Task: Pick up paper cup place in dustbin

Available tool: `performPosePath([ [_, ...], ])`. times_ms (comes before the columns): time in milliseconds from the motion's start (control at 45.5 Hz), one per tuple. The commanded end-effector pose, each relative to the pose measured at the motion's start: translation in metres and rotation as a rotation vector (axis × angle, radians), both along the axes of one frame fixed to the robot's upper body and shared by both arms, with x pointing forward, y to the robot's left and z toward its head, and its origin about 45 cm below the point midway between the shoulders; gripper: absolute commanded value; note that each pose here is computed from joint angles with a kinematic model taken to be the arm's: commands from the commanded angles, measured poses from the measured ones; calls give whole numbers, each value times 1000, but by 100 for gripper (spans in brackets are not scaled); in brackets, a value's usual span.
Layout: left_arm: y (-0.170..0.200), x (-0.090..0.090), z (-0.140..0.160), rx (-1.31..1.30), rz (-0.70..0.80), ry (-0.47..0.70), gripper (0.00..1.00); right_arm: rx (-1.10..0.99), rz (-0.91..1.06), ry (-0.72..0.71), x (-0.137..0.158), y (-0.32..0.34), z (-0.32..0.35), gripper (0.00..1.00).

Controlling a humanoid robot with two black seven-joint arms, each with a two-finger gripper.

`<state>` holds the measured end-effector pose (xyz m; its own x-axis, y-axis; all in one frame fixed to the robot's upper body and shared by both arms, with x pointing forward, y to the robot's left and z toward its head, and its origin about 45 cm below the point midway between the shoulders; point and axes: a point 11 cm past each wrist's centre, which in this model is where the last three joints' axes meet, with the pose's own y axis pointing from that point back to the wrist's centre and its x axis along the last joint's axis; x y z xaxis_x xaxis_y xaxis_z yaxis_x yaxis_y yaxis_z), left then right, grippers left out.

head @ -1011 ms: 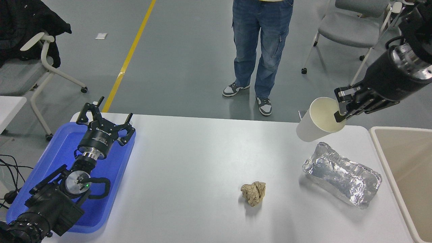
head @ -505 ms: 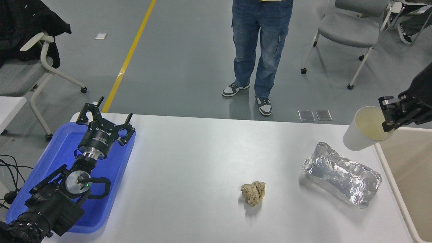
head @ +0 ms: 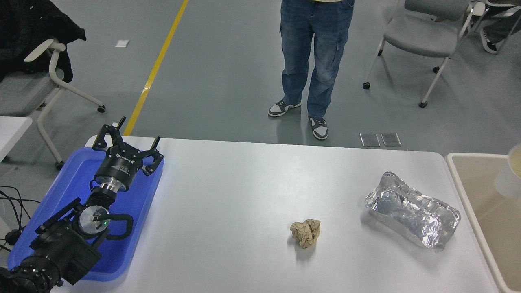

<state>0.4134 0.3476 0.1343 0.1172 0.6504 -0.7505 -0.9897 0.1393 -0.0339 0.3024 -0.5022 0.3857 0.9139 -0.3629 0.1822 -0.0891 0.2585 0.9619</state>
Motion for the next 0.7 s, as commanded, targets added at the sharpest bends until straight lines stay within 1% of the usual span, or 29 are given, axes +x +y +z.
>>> performPosePath([
  [0, 0, 0, 0, 0, 0, 0, 100, -45, -69, 6, -5, -43, -21, 0],
  [242, 0, 1, 1, 0, 0, -2, 100, -64, -79, -50, 8, -63, -27, 0],
  [418, 0, 1, 1, -1, 0, -2, 100, -43, -130, -90, 2, -85, -42, 0],
  [571, 0, 1, 1, -1, 0, -2, 100, -45, -162, -86, -4, -102, -70, 0],
  [681, 0, 1, 1, -1, 0, -2, 100, -11, -185, -86, -9, -106, -95, 0],
])
